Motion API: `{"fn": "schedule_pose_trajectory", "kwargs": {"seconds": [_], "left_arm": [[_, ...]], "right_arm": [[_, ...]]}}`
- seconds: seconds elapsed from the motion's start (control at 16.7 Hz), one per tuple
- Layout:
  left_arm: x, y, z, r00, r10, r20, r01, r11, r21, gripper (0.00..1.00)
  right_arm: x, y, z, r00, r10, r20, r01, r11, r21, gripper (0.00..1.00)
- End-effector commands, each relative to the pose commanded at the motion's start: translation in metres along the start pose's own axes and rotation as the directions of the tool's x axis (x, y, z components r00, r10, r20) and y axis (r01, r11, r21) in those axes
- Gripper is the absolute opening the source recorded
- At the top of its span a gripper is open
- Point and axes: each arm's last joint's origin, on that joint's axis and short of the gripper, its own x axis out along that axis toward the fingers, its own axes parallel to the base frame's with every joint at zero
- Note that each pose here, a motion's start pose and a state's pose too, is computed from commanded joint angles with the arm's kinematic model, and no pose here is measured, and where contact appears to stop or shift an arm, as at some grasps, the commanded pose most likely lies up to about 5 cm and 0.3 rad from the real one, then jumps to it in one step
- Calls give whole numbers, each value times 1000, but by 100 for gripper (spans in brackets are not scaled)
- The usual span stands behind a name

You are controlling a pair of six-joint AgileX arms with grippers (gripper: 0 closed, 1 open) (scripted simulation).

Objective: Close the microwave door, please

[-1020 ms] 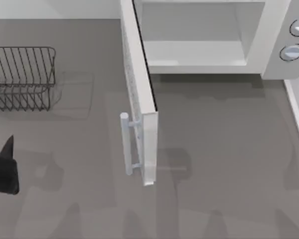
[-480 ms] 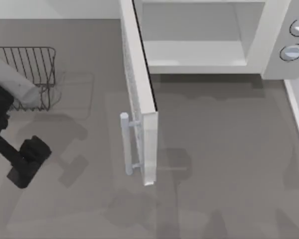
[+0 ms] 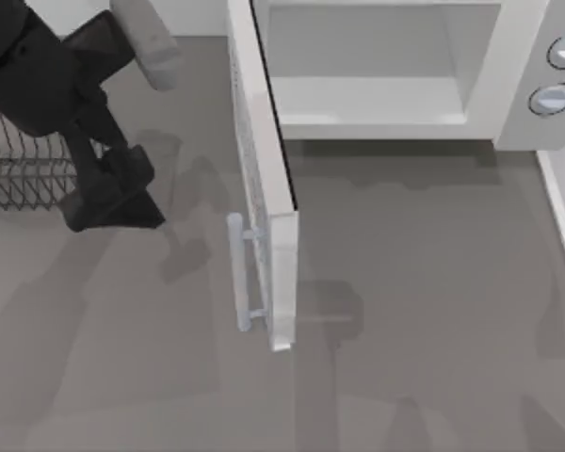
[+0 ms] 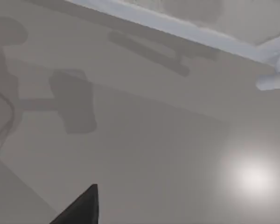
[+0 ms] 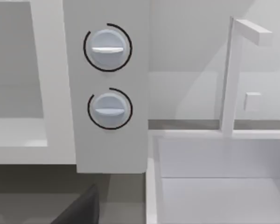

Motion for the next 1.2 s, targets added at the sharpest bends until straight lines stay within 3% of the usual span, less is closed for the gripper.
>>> {"fn": "schedule_pose_trajectory", "kwargs": {"seconds": [0.24,0.48,0.9,1.2], "left_arm": [[-19,11,40,997,-42,60,31,986,163,100],[-30,13,58,993,-46,113,16,966,258,100],[-32,14,58,992,-41,120,8,965,262,100],[6,14,65,992,-45,119,12,964,266,100]], "right_arm": [[0,0,0,1000,0,0,0,1000,0,100],[0,0,0,1000,0,0,0,1000,0,100],[0,0,0,1000,0,0,0,1000,0,100],[0,0,0,1000,0,0,0,1000,0,100]]}}
